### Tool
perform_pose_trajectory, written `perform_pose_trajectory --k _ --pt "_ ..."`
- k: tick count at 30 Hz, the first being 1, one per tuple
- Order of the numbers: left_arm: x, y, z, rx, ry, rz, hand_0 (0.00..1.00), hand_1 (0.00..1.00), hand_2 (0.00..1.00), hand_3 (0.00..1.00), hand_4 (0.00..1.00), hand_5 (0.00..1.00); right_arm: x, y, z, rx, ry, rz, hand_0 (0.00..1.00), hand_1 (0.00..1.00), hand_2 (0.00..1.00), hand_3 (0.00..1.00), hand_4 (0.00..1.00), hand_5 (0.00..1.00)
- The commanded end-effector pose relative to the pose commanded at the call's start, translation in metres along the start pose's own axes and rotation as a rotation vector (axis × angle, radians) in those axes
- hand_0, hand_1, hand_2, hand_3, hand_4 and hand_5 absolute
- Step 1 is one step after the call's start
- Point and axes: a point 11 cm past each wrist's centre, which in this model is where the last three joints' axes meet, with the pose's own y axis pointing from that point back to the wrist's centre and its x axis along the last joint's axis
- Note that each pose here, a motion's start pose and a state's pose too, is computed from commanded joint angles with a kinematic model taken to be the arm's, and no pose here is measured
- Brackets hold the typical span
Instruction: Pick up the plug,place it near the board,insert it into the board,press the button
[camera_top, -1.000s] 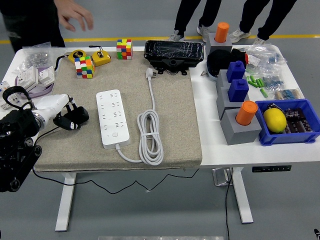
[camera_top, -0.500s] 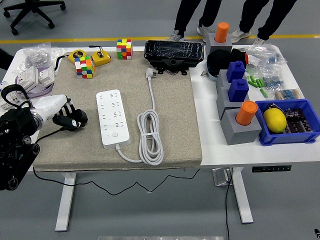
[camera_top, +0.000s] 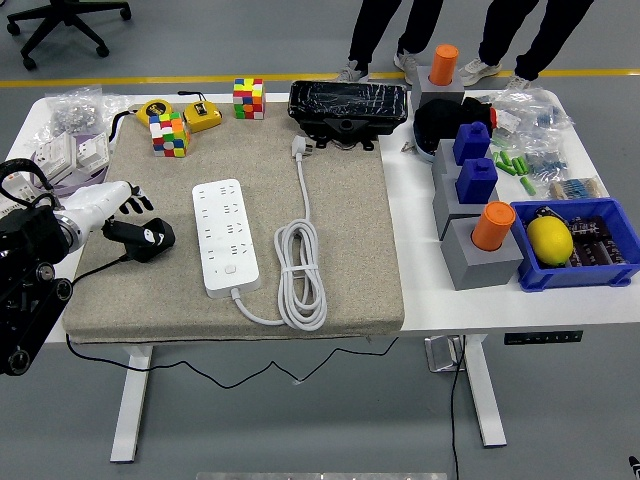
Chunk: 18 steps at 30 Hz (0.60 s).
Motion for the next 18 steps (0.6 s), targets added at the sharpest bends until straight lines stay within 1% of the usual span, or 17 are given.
perform_pose_trajectory --k 1,4,6,7,10,12,15,18 --pt "0.003 0.001 0.002 -0.012 0.027 0.018 0.935 0.974 0.955 0.91 0.998 0.998 0.0 0.0 0.0 0.0 0.0 0.0 0.831 0.728 0.715 0.762 0.998 0.998" --pt "0.011 0.006 0.008 -0.055 0.129 0.077 0.935 0.974 0.955 0.91 0.998 0.998 -0.001 0.0 0.0 0.001 0.0 -0.001 0.831 0.728 0.715 0.762 0.998 0.998" --pt "0.015 0.01 0.013 -0.09 0.221 0.116 0.935 0.974 0.955 0.91 0.998 0.998 -0.001 0.0 -0.001 0.001 0.0 -0.002 0.831 0.728 0.715 0.762 0.998 0.998" --pt "0.015 0.013 0.017 -0.115 0.276 0.139 0.998 0.998 0.998 0.998 0.998 0.998 -0.002 0.0 -0.001 0.002 -0.001 -0.003 0.831 0.727 0.716 0.762 0.998 0.998" --pt "0.015 0.021 0.026 -0.175 0.443 0.197 0.998 0.998 0.998 0.998 0.998 0.998 -0.004 0.0 -0.002 0.002 -0.001 -0.008 0.831 0.727 0.716 0.762 0.998 0.998" --pt "0.012 0.028 0.032 -0.224 0.575 0.24 0.998 0.998 0.998 0.998 0.998 0.998 -0.006 0.0 -0.002 0.004 0.0 -0.011 0.831 0.727 0.716 0.762 0.998 0.998" --pt "0.011 0.038 0.034 -0.279 0.733 0.291 0.998 0.998 0.998 0.998 0.998 0.998 -0.008 0.0 -0.001 0.003 0.001 -0.014 0.831 0.729 0.716 0.762 0.998 0.998" --pt "0.006 0.045 0.033 -0.294 0.828 0.31 0.998 0.998 0.998 0.998 0.998 0.998 -0.01 0.0 0.001 -0.002 0.004 -0.016 0.831 0.729 0.716 0.762 0.998 0.998"
